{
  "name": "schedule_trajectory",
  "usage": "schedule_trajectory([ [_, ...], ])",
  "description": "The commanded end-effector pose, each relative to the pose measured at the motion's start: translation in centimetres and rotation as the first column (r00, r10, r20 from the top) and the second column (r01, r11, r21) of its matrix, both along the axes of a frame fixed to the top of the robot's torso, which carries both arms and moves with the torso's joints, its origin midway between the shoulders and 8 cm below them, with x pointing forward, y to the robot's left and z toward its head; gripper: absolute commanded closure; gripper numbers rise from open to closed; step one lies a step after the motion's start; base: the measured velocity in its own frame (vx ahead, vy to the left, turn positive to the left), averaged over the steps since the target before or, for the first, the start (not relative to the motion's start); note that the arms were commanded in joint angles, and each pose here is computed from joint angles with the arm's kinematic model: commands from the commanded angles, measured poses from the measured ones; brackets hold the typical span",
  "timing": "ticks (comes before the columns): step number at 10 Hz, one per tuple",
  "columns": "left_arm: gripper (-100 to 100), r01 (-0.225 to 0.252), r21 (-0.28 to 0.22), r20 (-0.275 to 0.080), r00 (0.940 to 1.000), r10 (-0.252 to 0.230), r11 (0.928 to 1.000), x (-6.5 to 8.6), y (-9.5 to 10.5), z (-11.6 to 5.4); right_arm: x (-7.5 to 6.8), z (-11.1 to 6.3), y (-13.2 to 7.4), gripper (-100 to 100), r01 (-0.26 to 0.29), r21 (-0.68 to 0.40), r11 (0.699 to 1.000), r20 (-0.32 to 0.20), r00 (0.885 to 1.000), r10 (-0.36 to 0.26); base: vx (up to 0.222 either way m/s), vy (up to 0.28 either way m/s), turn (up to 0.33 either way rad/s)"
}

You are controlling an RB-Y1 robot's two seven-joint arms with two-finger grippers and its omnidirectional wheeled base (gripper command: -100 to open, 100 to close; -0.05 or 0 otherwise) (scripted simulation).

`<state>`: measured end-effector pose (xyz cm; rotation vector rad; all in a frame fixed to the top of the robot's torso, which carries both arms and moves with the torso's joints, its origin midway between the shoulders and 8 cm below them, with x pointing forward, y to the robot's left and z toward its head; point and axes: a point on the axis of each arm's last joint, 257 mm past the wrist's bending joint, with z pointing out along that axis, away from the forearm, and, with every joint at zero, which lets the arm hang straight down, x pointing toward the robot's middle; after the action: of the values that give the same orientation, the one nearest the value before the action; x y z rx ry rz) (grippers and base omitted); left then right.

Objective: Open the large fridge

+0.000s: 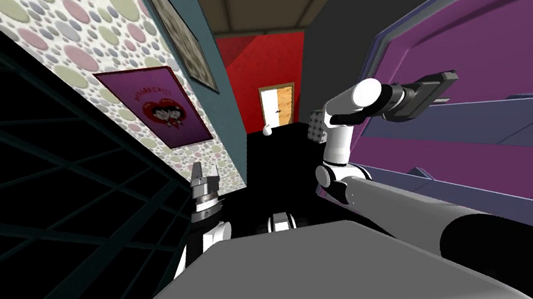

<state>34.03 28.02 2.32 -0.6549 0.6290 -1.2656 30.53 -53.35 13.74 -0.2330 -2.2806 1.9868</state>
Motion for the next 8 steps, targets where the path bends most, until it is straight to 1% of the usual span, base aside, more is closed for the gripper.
schedule_trajectory([
  [1,0,0.000,0.000,0.000,1.0000,0.000,1.0000,0.0,0.0,0.0,-1.8,0.1,-1.6,100,0.111,0.006,0.994,0.017,0.994,-0.111,-0.028,-0.075,0.350],
  [2,0,0.000,0.000,0.000,1.0000,0.000,1.0000,0.0,0.0,0.0,-1.4,-0.2,-1.7,100,0.120,0.003,0.993,-0.005,0.993,-0.120,-0.030,-0.079,0.327],
  [3,0,0.000,0.000,0.000,1.0000,0.000,1.0000,0.0,0.0,0.0,-1.1,-0.3,-1.8,100,0.118,0.004,0.993,-0.022,0.993,-0.118,-0.012,-0.035,0.053],
  [4,0,0.000,0.000,0.000,1.0000,0.000,1.0000,0.0,0.0,0.0,-3.0,0.1,-2.9,100,0.208,0.008,0.978,0.015,0.978,-0.208,-0.036,-0.055,0.332],
  [5,0,0.000,0.000,0.000,1.0000,0.000,1.0000,0.0,0.0,0.0,-2.6,-0.1,-3.0,100,0.216,0.002,0.976,-0.008,0.976,-0.216,-0.042,-0.067,0.355],
  [6,0,0.000,0.000,0.000,1.0000,0.000,1.0000,0.0,0.0,0.0,-2.3,-0.3,-3.0,100,0.215,0.003,0.977,-0.023,0.976,-0.214,-0.017,-0.038,0.059],
  [7,0,0.000,0.000,0.000,1.0000,0.000,1.0000,0.0,0.0,0.0,-4.3,0.2,-4.1,100,0.299,0.007,0.954,0.014,0.954,-0.300,-0.039,-0.063,0.304],
  [8,0,0.000,0.000,0.000,1.0000,0.000,1.0000,0.0,0.0,0.0,-3.7,0.0,-4.1,100,0.305,-0.002,0.952,-0.016,0.952,-0.305,-0.043,-0.068,0.324],
])
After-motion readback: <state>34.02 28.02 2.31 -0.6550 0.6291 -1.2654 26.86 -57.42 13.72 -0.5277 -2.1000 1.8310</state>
